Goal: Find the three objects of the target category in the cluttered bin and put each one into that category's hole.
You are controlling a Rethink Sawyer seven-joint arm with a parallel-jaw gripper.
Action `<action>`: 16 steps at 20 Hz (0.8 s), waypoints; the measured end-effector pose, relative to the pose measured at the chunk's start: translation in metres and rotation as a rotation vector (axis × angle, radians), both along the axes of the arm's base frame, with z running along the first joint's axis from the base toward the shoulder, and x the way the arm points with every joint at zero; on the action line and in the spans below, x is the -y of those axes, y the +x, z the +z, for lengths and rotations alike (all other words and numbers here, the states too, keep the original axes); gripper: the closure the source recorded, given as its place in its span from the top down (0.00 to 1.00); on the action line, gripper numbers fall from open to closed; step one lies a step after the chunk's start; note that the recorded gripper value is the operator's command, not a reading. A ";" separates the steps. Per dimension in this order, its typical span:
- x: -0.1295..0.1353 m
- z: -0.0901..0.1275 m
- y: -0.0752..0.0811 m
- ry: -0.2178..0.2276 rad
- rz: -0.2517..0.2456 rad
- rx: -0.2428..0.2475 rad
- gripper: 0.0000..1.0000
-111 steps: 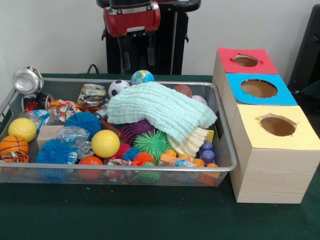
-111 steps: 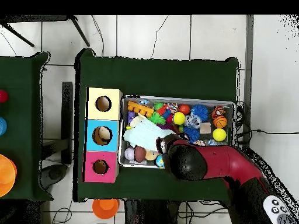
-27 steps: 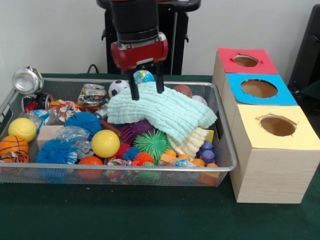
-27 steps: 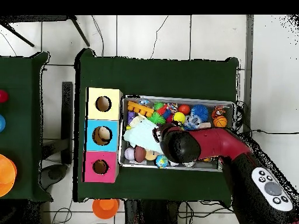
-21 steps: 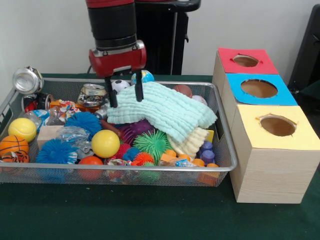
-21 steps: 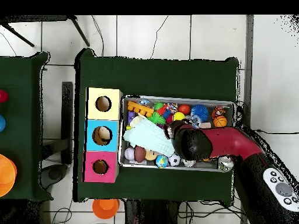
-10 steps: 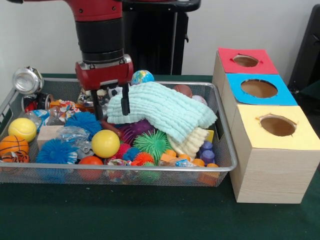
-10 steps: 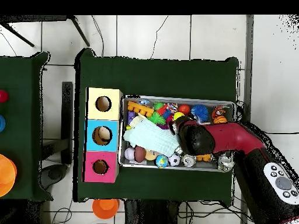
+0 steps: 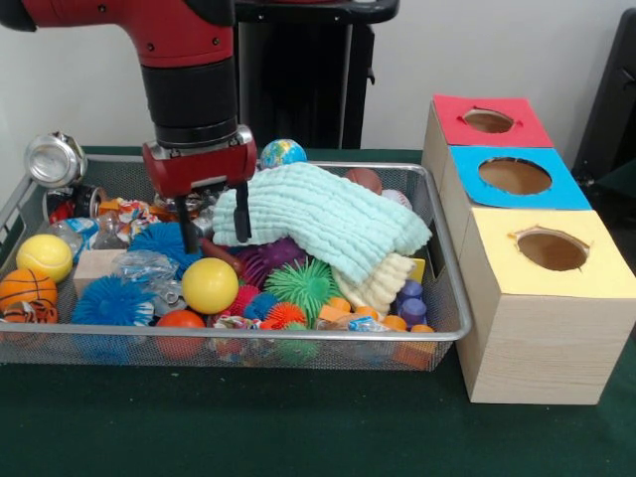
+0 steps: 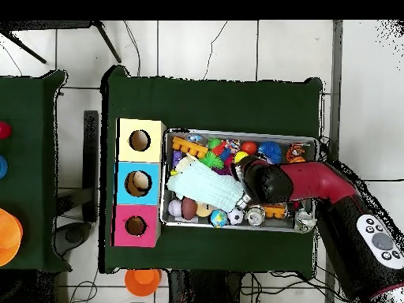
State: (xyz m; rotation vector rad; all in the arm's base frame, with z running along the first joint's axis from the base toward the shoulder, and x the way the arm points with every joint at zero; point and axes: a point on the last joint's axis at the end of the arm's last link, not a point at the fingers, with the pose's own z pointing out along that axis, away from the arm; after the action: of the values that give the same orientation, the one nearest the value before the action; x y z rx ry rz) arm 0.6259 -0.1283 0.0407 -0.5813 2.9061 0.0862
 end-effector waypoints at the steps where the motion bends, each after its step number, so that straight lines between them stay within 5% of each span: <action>1: 0.001 0.000 -0.001 0.001 -0.001 -0.011 1.00; 10: 0.024 0.017 0.003 -0.001 -0.025 -0.190 1.00; 16: 0.021 0.032 0.012 0.032 -0.037 -0.225 1.00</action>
State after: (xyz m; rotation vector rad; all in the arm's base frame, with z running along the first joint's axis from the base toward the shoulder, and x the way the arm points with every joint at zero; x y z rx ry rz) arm 0.6382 -0.1491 0.0727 -0.5443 3.1241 0.2055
